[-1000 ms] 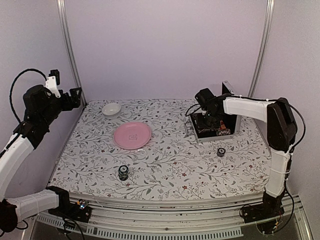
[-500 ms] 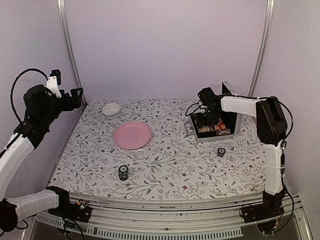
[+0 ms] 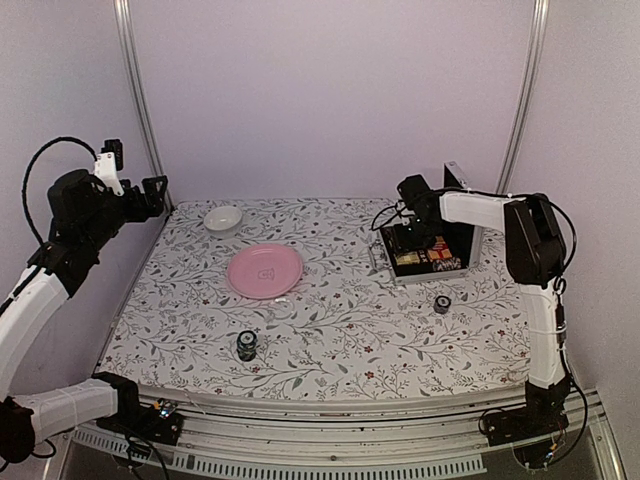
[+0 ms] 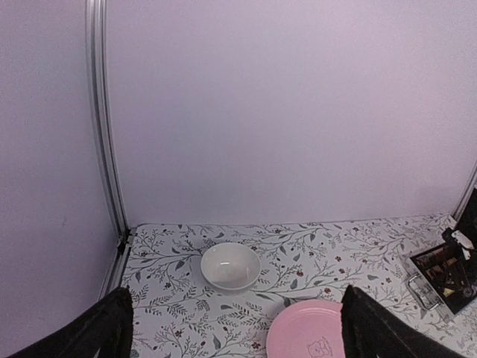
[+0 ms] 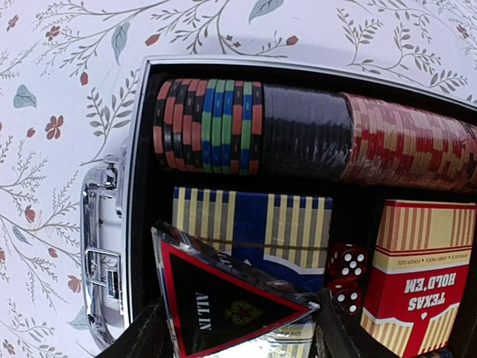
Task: Pack up texas hold em set
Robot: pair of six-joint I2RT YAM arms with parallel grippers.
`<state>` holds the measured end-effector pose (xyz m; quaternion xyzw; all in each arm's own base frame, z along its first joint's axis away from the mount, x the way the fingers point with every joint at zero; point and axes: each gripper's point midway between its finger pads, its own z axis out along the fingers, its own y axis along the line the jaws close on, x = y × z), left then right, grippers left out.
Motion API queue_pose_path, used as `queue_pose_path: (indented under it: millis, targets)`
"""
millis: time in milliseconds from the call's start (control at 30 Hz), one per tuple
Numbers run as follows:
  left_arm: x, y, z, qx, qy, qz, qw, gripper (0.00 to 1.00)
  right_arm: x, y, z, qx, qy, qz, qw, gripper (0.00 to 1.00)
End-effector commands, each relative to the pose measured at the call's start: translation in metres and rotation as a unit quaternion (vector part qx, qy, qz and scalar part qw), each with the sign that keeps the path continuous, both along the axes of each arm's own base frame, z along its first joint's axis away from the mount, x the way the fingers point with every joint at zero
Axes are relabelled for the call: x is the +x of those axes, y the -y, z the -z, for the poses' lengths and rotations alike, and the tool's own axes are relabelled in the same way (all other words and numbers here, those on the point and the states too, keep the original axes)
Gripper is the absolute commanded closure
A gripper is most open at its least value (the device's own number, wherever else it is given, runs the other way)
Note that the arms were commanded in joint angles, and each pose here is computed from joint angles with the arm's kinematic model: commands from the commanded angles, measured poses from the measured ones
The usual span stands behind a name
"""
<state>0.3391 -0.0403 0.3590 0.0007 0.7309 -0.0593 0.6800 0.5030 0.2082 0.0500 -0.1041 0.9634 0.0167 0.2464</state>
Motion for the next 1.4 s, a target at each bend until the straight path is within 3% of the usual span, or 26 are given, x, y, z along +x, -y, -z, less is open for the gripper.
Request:
queue_pose_path:
  millis: [0, 400, 667, 967, 1200, 1367]
  targets:
    - [0.0, 0.004, -0.002, -0.003, 0.005, 0.008, 1.0, 0.03, 0.004, -0.005, 0.01, 0.013, -0.014, 0.002, 1.0, 0.43]
    - [0.0, 0.004, -0.002, -0.003, 0.004, 0.009, 1.0, 0.03, -0.004, -0.002, 0.004, 0.015, -0.026, 0.011, 0.999, 0.36]
    - [0.0, 0.005, -0.002, -0.003, 0.005, 0.01, 1.0, 0.03, -0.004, 0.0, -0.014, 0.016, -0.015, 0.017, 1.0, 0.24]
    - [0.0, 0.005, -0.003, -0.003, 0.005, 0.01, 1.0, 0.03, -0.003, -0.002, -0.031, 0.032, -0.002, 0.02, 0.999, 0.27]
    - [0.001, 0.005, -0.001, -0.002, 0.002, 0.009, 1.0, 0.03, -0.018, -0.018, -0.098, 0.042, 0.053, 0.002, 0.998, 0.12]
    - [0.002, 0.006, 0.001, -0.002, -0.001, 0.012, 1.0, 0.03, -0.063, -0.088, -0.143, 0.072, 0.093, -0.066, 0.991, 0.09]
